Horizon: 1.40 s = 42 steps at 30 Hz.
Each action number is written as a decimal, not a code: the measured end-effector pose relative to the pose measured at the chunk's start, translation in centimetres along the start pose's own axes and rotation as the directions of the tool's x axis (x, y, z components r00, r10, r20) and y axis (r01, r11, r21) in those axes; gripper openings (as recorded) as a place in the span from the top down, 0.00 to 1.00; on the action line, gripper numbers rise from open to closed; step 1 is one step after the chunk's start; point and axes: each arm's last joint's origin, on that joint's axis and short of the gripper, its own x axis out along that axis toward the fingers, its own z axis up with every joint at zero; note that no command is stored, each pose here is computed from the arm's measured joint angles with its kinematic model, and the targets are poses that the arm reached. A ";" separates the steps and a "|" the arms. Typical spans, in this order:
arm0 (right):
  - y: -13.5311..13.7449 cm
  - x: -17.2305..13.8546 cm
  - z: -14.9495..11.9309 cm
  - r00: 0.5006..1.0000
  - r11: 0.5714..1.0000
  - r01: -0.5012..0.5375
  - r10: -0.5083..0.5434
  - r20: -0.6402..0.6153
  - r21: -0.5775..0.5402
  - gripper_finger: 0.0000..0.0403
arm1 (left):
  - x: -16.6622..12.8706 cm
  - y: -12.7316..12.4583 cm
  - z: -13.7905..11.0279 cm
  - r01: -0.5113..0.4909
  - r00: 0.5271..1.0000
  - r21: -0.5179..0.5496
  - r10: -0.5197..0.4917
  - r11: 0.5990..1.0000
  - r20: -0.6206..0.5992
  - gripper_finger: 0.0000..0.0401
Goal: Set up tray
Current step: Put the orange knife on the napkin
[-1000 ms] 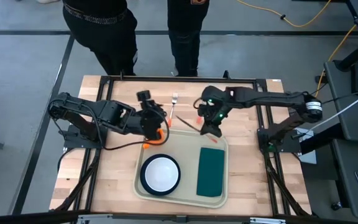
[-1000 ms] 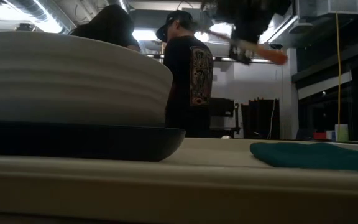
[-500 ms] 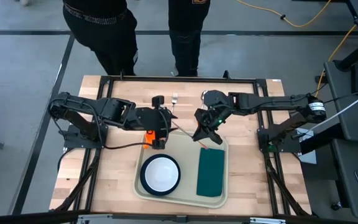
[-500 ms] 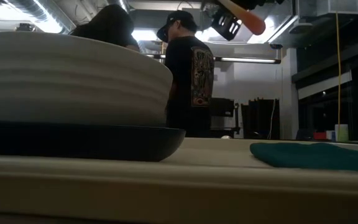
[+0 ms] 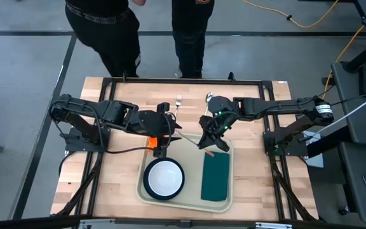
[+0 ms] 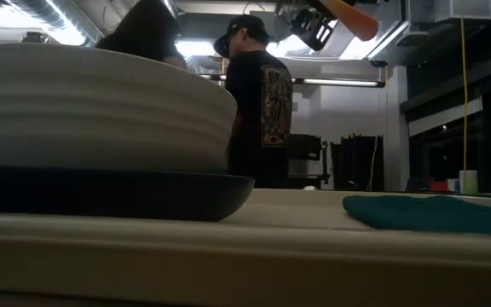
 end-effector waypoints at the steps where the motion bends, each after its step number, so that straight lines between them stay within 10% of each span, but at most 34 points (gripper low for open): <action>1: 0.0 0.0 0.0 1.000 1.000 -0.003 0.003 0.000 0.000 0.91 | 0.0 0.0 0.0 0.001 1.000 0.001 -0.001 1.000 0.000 0.58; 42: 0.6 -0.4 -0.5 0.992 0.992 -0.120 0.119 -0.049 -0.027 0.91 | 0.0 -0.4 0.4 0.140 0.989 0.054 -0.142 0.989 0.036 0.91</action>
